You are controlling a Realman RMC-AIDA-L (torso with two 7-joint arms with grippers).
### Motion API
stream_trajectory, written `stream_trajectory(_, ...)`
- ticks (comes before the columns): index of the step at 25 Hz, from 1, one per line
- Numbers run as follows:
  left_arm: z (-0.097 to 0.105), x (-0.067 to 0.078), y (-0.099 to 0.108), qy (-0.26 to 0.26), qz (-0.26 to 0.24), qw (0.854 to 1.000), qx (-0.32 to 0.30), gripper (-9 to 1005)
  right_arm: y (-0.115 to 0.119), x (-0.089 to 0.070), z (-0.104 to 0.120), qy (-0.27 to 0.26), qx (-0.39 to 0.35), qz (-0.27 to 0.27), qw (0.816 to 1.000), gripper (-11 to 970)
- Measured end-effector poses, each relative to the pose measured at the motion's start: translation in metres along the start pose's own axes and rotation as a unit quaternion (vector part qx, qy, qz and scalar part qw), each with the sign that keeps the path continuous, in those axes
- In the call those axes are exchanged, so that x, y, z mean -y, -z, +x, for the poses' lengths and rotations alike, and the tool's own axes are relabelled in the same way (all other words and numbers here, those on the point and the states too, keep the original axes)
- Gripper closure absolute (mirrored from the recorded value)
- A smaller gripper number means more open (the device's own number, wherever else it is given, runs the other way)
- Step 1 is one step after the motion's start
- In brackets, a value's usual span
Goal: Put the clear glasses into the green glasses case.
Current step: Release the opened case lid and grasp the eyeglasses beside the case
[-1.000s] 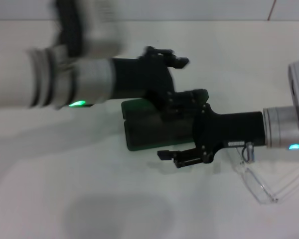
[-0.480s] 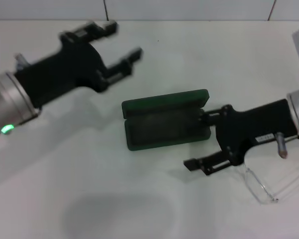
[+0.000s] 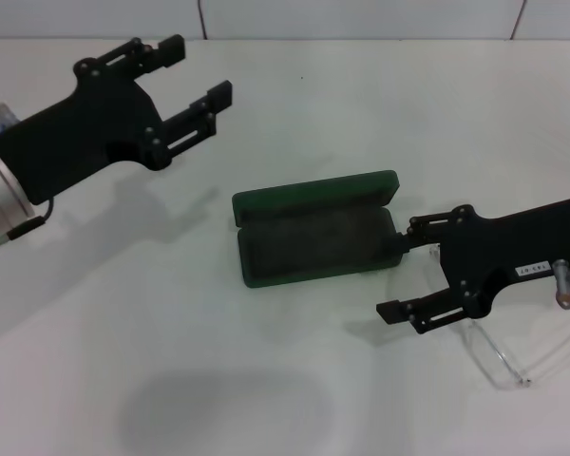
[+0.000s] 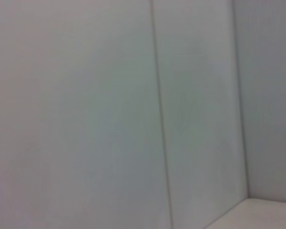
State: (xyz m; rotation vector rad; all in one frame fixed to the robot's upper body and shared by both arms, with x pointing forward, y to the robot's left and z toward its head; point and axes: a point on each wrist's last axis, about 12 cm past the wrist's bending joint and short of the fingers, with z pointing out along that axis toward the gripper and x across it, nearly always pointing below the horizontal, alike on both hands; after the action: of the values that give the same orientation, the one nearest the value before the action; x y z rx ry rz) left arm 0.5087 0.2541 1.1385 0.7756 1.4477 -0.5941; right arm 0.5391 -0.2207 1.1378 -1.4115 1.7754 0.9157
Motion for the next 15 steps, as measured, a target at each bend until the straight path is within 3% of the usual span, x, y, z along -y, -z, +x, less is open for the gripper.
stream_trajectory(15,0.0072,0.001,0.0007,0.016,-0.001,1.0,0.023,315,-0.0014,-0.0024,0.0066,0.028,0.006,-0.003,1.0,102)
